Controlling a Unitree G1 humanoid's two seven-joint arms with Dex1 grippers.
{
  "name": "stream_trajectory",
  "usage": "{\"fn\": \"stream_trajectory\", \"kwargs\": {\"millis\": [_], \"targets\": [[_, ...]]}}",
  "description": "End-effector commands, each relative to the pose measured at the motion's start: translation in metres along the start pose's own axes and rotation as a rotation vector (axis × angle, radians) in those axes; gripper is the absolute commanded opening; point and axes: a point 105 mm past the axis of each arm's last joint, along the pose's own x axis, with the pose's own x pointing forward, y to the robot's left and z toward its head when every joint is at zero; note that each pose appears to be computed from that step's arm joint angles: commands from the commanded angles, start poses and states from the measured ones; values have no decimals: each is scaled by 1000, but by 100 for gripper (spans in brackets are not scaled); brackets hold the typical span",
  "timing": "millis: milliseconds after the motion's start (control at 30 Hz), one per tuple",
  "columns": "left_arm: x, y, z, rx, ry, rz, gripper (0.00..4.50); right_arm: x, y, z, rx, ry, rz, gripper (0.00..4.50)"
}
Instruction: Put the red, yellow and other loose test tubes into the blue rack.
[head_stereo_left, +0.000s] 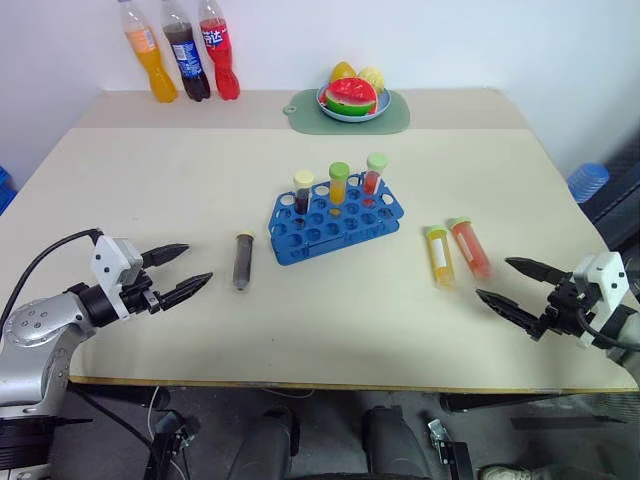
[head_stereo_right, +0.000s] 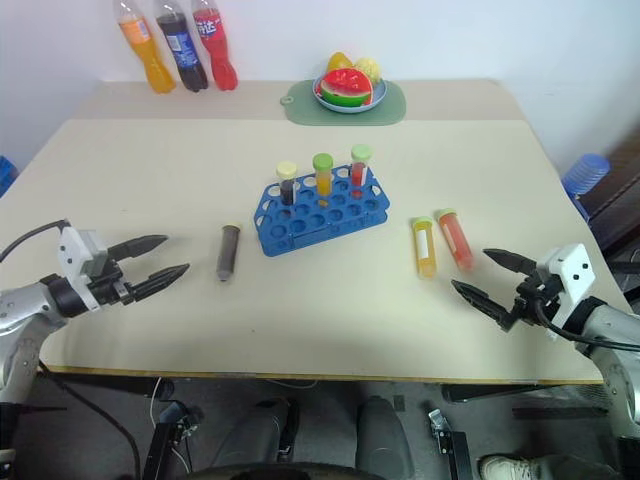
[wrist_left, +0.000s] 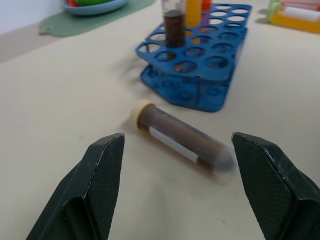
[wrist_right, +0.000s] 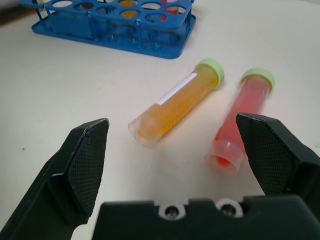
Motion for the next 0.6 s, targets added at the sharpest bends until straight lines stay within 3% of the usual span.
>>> {"fn": "stream_trajectory", "kwargs": {"millis": [33,600], "targets": [[-3,1,10,28,-12,-18,353,-6,-4,13,-54,-20,-17,450],[9,-13,12,46,-38,-97,353,2,-15,22,-41,-7,-94,450]]}}
